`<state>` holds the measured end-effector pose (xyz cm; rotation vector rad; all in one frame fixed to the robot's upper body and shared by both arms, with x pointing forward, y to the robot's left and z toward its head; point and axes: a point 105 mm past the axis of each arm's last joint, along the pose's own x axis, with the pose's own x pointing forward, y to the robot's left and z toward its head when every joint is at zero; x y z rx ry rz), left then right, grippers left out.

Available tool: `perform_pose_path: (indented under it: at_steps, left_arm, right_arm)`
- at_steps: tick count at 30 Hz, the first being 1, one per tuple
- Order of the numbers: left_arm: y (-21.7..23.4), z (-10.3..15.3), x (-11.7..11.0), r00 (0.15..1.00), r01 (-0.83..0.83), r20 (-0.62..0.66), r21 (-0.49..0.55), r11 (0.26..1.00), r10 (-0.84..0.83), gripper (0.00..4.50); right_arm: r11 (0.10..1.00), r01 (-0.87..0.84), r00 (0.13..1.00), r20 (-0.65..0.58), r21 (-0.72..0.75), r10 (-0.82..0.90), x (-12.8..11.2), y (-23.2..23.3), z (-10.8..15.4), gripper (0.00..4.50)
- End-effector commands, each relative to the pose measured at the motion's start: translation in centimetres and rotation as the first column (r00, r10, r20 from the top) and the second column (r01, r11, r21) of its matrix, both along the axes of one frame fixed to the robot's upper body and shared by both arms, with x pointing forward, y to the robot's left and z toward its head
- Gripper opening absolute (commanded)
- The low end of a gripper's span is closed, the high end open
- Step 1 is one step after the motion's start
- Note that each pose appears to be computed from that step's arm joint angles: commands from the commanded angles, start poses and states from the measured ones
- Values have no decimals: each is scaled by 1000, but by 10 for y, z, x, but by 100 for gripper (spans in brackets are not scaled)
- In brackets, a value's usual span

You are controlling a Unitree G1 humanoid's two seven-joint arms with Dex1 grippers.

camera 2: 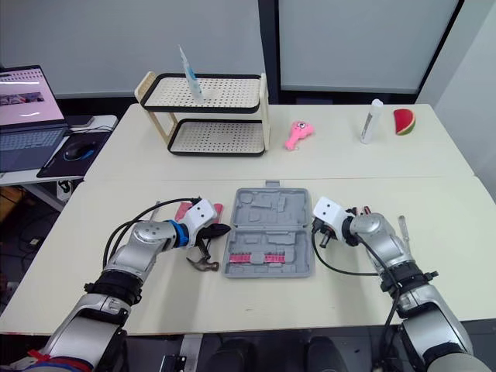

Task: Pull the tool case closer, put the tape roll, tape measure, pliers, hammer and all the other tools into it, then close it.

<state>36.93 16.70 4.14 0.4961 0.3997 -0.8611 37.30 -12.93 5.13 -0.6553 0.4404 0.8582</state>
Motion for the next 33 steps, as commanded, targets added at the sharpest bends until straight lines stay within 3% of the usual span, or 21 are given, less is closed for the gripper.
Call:
perform_pose_path:
  at_steps: [1,22,33]
  left_arm:
    - [-7,3,2,1000,18,15,-4,1000,-18,0]
    - [-43,5,-20,985,167,-38,-48,985,-168,0]
    - [-44,-3,-49,966,245,-85,-1,970,-244,0]
  right_arm:
    - [999,-46,998,33,4,45,3,10,11,2]
    - [996,-86,996,-19,29,86,-12,16,9,2]
    - [994,-95,991,-89,61,100,-49,17,6,2]
